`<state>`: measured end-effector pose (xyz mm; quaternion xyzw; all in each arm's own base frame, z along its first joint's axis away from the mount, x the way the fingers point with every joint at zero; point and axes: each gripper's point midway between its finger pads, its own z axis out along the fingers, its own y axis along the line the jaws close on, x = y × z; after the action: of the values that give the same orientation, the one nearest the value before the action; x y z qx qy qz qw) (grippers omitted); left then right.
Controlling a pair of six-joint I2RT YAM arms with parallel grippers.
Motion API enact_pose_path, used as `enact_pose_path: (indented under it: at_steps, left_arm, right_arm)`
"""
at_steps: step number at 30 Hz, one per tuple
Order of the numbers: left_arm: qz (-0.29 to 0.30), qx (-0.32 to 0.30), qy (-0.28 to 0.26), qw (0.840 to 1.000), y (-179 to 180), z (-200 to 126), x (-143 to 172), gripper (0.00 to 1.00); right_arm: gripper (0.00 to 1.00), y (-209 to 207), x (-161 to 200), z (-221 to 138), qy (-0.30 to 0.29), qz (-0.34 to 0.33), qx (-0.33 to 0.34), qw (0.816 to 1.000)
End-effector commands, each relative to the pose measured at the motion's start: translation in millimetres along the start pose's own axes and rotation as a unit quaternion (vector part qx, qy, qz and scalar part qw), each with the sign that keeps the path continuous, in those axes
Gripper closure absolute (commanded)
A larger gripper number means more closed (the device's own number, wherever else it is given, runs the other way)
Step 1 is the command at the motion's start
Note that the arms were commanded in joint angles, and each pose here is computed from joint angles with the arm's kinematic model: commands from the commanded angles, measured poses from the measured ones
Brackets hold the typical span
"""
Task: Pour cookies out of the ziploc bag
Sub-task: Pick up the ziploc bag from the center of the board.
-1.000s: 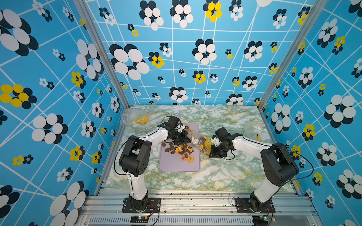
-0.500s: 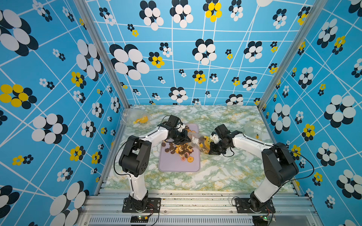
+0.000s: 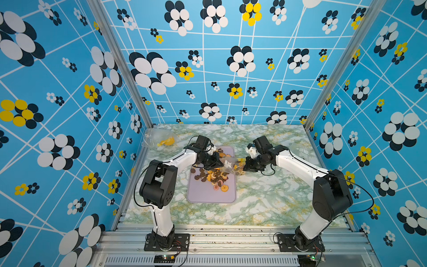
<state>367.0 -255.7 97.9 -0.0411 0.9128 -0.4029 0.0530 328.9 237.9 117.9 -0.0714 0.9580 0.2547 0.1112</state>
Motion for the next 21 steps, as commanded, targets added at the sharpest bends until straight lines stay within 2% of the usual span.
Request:
enact_pose_path:
  at_steps: [1, 21]
  left_arm:
    - [0.012, 0.011, -0.012, 1.000, -9.6, -16.1, -5.6, 1.00]
    - [0.006, 0.013, -0.027, 1.000, -4.9, -29.5, -11.7, 1.00]
  right_arm:
    - [1.00, 16.2, -6.7, -19.5, -0.014, -0.017, -0.014, 1.000]
    - [1.00, 46.1, -39.8, -52.8, -0.059, -0.036, -0.036, 0.997]
